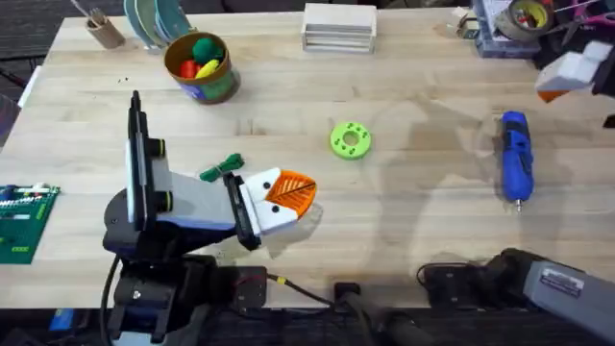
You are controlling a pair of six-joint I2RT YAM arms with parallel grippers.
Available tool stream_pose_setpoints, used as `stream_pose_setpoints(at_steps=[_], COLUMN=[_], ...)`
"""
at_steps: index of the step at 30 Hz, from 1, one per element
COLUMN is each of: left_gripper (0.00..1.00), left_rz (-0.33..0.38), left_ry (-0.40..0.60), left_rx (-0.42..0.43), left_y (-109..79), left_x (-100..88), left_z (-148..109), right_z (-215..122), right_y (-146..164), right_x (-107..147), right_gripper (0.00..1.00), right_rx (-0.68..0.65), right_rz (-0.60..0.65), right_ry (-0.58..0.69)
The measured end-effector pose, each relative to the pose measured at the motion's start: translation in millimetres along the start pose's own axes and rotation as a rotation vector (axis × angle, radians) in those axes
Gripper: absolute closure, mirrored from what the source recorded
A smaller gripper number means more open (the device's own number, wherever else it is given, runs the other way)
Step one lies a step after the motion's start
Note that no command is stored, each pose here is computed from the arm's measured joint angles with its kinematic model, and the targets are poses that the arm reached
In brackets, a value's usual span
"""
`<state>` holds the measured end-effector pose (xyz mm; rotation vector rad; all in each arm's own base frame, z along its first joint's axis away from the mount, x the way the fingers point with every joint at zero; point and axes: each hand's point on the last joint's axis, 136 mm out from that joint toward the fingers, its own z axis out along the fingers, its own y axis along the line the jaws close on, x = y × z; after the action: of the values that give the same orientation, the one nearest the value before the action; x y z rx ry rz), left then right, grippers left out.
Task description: Pick up the gripper from the table and insert it into the empty holder that is missing its gripper. Then pick up a screw, insert it into the mounting hole, and use the screwdriver to tighten it. Finally, clean up the table by picking up the vegetable and placing it into the bucket.
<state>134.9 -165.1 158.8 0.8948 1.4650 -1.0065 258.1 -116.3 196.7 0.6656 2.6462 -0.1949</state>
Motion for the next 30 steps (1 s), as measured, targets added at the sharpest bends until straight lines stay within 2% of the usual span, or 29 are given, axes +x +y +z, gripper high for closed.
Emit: stream_pose_setpoints(at_steps=[7,17,23,30], left_gripper=[0.983,0.983,0.983,0.984], left_rz=[0.0,0.0,0.0,0.0], left_ry=[0.0,0.0,0.0,0.0], left_rx=[0.0,0.0,0.0,0.0], left_y=[0.0,0.0,0.0,0.0], left_x=[0.0,0.0,0.0,0.0], left_z=[0.0,0.0,0.0,0.0], right_z=[35.8,100.3,129.6,141.2], right_y=[-5.6,-2.4,0.1,5.6], right_x=[9.2,29.4,27.0,17.8], right_gripper=[0.02,0.011,0.01,0.01], right_rx=[0.022,0.007,-0.002,-0.038], right_rz=[-0.012,-0.206,-0.249,-0.33], right_ry=[0.138,0.365,0.387,0.35])
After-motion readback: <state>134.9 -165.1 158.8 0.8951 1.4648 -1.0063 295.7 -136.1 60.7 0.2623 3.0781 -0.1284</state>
